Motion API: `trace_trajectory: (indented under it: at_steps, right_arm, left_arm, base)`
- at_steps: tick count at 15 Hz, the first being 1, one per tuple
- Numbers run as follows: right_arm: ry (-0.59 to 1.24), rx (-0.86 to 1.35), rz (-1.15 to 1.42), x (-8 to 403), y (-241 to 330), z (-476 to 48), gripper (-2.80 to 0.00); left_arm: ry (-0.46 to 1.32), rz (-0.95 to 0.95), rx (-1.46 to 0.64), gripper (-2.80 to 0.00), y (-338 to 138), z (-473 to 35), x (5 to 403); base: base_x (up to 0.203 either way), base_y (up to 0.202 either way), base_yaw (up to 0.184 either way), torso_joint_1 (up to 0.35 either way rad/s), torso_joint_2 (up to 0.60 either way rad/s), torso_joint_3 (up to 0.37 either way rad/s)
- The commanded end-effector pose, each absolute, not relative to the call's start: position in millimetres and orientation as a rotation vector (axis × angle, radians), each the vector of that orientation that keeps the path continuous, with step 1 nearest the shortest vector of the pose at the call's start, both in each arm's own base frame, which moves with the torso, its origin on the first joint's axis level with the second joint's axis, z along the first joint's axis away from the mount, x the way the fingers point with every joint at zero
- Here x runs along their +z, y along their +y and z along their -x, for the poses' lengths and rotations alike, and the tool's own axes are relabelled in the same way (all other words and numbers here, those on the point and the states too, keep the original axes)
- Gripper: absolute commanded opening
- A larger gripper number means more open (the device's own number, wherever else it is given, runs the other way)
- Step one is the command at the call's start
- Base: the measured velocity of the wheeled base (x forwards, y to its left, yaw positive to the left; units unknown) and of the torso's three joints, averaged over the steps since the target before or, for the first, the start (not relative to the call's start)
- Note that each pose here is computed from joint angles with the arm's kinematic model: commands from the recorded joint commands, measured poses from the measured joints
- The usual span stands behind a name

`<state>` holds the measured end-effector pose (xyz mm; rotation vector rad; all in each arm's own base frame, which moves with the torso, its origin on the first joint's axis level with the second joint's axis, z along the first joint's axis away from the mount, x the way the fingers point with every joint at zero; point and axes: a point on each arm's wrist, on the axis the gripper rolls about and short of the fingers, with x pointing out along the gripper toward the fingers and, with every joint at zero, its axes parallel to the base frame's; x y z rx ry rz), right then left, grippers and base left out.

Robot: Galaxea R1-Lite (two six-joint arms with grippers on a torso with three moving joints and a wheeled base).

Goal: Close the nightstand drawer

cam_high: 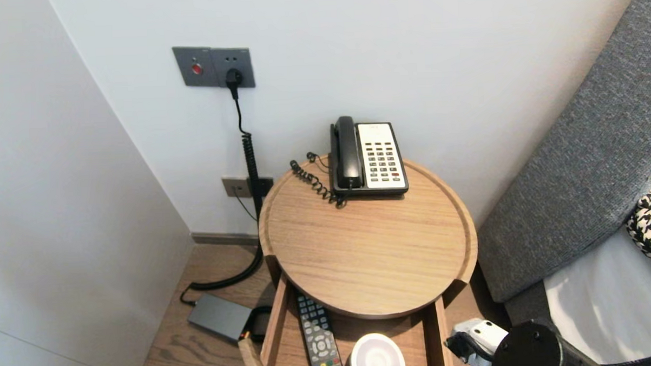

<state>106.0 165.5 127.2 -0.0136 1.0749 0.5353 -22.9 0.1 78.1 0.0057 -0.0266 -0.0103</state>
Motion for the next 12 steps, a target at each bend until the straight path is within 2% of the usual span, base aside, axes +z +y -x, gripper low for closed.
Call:
trace_trajectory:
  at_steps: [1,12]
  right_arm:
    - [1.069,0.521,0.032,122.5,171.0,-111.3,-2.8]
    - [0.956,0.458,0.024,131.6,184.2,-157.7,-2.8]
  left_arm:
    - [-0.015,-0.006,-0.01,-2.8,0.1,22.0,74.7]
    - [-0.015,-0.006,-0.011,-2.8,0.1,22.0,74.7]
  base:
    - [0.0,0.0,0.0,0.0,0.0,0.0]
    - [0.0,0.0,0.0,0.0,0.0,0.0]
